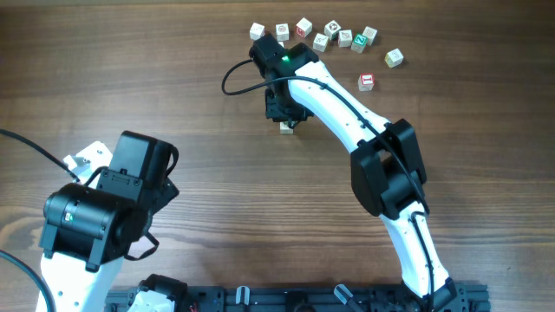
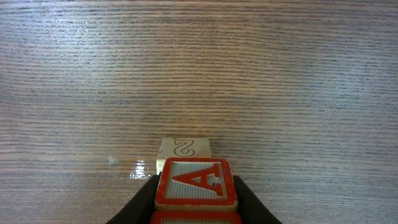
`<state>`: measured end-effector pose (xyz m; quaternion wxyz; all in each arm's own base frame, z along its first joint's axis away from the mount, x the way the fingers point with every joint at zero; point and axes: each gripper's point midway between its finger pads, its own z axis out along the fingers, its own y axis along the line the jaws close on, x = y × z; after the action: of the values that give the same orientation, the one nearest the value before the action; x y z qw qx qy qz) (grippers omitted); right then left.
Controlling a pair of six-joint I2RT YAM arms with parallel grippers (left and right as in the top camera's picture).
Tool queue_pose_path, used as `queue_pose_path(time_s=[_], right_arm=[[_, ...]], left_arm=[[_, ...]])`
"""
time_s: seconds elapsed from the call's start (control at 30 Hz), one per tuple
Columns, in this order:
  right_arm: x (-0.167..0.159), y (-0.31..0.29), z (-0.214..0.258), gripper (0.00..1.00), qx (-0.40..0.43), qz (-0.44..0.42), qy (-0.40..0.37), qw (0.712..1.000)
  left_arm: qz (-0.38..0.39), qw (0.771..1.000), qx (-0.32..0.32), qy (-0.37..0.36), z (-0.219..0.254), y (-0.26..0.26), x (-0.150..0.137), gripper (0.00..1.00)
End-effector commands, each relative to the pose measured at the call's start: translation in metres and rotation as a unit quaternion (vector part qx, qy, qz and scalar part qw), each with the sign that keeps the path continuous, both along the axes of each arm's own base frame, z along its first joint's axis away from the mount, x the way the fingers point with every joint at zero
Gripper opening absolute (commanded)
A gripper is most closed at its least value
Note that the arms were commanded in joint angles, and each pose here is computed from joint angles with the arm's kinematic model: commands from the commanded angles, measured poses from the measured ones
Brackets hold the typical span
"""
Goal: Form a tower
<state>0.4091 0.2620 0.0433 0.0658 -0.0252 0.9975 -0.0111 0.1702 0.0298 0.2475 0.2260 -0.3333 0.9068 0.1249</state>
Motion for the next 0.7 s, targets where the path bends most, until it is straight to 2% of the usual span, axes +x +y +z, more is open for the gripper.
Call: queue_pose_path(time_s=[0.0,0.67], right_arm=[[0.0,0.003,0.021,0.04,0.004,-0.002,-0.024,1.0],[-0.01,0.009,0.013,0.04,0.022,0.004,0.004,1.0]], left_arm=[[0.011,1.0,-0.003,-0.006,0.001,0.001,-0.001,1.0],[0.011,1.0,-0.003,-0.006,0.001,0.001,-0.001,1.0]])
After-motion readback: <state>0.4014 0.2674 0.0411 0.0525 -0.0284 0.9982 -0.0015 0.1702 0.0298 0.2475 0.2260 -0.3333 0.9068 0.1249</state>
